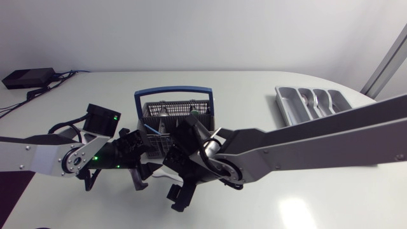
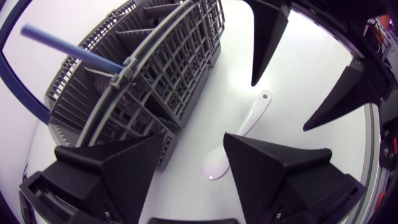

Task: Unload the cutlery basket into the drawer organizer.

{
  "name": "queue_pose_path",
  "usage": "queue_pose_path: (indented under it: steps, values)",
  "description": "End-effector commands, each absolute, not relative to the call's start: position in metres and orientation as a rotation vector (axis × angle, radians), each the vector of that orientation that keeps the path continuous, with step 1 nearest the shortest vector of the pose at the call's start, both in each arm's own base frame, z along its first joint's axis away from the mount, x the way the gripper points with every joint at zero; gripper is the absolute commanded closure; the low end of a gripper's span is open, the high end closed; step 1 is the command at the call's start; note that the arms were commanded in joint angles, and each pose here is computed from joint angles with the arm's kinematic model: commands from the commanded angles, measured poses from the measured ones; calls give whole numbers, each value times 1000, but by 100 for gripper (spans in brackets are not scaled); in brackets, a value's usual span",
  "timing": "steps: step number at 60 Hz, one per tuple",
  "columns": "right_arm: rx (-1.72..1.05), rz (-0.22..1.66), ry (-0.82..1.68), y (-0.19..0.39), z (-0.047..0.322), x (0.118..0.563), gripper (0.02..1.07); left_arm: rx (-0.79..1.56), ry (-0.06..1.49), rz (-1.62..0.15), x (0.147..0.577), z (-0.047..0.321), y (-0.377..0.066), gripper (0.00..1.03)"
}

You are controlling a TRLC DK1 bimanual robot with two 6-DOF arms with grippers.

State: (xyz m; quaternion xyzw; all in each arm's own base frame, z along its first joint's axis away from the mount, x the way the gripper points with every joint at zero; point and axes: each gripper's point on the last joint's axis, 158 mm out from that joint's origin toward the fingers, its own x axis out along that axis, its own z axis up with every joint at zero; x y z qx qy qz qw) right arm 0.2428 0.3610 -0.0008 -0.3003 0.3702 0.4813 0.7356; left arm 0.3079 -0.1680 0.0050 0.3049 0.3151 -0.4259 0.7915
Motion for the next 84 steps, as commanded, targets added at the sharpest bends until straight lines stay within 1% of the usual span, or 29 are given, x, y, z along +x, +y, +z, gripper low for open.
queue_pose_path:
  steps: [1,22,30,38,42,44,48,50,54,61,72,84]
  values:
    - [-662,1044,809,373,-7,245,19,630,653,-895,318,14,-169,34]
    - [-701,972,793,383,-28,266,19,550,585,-849,281,46,-132,34]
    - [-714,951,812,388,-30,274,23,538,576,-844,269,47,-126,34]
    - [-728,951,828,390,-37,274,34,529,565,-842,260,47,-124,34]
    - [-743,949,858,388,-46,273,34,518,563,-840,257,48,-122,34]
    - [-748,949,864,388,-49,273,37,518,560,-838,256,49,-121,34]
    - [-752,950,864,389,-50,273,47,516,555,-838,253,49,-121,34]
    - [-751,951,863,390,-50,274,49,515,553,-836,252,49,-120,34]
    - [-754,951,863,390,-51,275,58,511,555,-832,250,49,-119,34]
    - [-759,962,891,389,-57,271,67,502,555,-831,247,48,-117,34]
    - [-767,993,917,388,-60,263,95,499,553,-829,244,48,-116,34]
    - [-777,1010,942,380,-60,254,97,497,554,-826,242,49,-115,34]
